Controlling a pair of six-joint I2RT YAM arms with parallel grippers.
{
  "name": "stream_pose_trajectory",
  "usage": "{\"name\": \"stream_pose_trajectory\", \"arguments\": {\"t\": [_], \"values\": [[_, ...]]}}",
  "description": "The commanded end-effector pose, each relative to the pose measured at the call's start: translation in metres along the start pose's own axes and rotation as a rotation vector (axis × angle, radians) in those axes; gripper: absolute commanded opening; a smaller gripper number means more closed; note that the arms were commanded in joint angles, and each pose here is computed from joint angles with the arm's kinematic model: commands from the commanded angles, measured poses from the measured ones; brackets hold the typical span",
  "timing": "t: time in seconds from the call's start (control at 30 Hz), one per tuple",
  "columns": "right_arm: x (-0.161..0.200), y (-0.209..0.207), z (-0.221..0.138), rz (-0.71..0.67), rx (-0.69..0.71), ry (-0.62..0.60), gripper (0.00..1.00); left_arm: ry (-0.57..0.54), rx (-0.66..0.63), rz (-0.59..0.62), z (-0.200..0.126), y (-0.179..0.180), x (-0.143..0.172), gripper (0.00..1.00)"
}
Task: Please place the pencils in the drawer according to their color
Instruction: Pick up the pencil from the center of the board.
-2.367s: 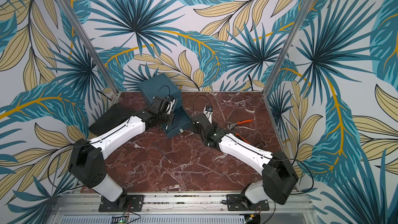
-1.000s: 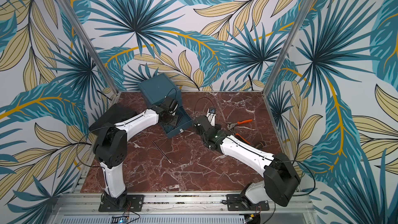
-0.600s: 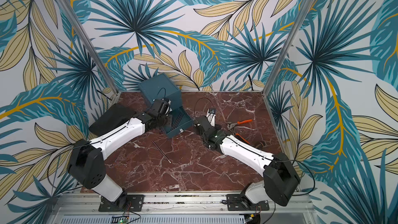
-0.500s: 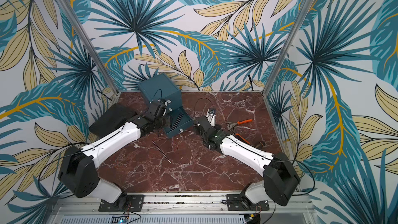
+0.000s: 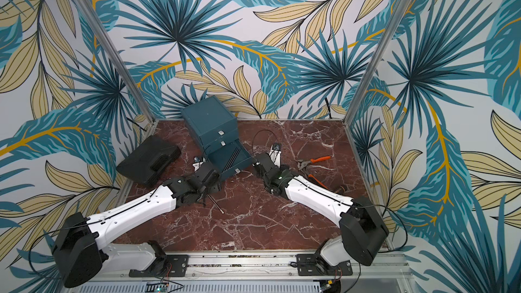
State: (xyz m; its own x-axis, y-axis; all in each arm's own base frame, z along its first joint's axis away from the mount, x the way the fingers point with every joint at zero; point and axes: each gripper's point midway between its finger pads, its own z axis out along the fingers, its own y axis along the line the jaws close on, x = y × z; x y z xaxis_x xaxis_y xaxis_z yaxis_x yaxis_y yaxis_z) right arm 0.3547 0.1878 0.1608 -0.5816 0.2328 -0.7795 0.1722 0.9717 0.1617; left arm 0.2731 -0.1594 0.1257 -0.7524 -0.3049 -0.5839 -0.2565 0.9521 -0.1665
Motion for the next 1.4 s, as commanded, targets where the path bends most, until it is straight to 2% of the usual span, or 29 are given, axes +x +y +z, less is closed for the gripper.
{"name": "stream_pose_trajectory", "arguments": {"t": [0.0, 0.1, 0.6, 0.93, 1.37], "values": [[0.001, 0.001, 0.003, 0.007, 0.013, 0.017, 0.99, 0.019, -0.186, -0.085, 0.000, 0.030, 0.018, 0.68], [0.002, 0.005, 0.005, 0.003, 0.004, 0.028, 0.99, 0.055, -0.221, -0.054, 0.008, 0.026, 0.031, 0.65], [0.004, 0.009, 0.009, -0.015, 0.010, 0.049, 0.99, 0.147, -0.173, -0.027, 0.043, 0.010, 0.064, 0.55], [0.006, 0.009, 0.010, -0.014, 0.015, 0.057, 0.99, 0.208, -0.177, -0.037, 0.058, 0.021, 0.080, 0.46], [0.008, 0.008, 0.010, -0.009, 0.020, 0.064, 0.99, 0.280, -0.203, -0.022, 0.076, 0.030, 0.094, 0.43]]}}
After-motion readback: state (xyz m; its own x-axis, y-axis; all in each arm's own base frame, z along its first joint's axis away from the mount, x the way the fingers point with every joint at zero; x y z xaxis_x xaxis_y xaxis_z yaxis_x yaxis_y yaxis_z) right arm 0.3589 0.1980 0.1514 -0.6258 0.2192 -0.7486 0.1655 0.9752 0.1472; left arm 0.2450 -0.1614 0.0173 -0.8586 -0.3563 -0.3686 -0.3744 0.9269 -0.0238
